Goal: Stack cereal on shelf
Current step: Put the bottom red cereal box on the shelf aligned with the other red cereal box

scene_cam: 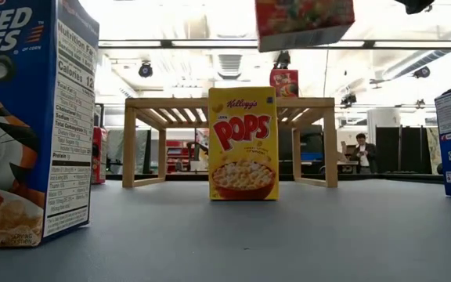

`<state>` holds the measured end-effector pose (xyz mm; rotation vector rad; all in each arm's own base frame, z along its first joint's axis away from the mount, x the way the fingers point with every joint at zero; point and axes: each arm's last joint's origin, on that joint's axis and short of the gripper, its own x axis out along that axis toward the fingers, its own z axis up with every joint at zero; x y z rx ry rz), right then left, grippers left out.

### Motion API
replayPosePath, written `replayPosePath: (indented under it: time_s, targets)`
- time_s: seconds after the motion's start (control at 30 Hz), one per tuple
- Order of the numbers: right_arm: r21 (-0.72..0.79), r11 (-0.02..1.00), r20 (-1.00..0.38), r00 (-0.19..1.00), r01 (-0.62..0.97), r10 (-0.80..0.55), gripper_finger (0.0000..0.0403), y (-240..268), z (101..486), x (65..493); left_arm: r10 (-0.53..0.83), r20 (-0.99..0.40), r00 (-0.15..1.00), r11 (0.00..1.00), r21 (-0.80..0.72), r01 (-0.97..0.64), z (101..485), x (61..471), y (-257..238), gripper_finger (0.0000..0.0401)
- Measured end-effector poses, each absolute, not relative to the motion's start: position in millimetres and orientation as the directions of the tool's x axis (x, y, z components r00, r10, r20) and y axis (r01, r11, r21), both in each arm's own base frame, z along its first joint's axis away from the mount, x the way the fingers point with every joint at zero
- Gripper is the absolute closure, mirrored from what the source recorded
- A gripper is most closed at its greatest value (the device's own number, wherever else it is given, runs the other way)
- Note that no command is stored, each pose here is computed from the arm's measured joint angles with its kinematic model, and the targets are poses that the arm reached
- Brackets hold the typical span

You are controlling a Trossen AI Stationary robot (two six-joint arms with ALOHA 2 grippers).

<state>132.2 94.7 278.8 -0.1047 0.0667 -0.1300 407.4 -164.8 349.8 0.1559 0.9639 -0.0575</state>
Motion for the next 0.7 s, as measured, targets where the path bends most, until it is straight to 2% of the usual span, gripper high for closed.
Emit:
replayPosePath:
  time_s: [0.2,0.5,0.7]
  targets:
    - [-0.134,0.976,-0.061,0.982,0.171,-0.181,0.0039,96,276,129,0.095,-0.803,0.588,0.979,0.183,0.092,371,418,-95,0.0241]
    - [-0.188,0.965,-0.083,0.976,0.184,-0.202,0.0039,95,263,129,0.038,-0.753,0.657,0.993,0.104,0.061,389,426,30,0.024]
    - [-0.203,0.949,-0.072,0.963,0.242,-0.261,0.0039,94,264,128,0.068,-0.715,0.696,0.993,0.113,0.02,393,420,93,0.024]
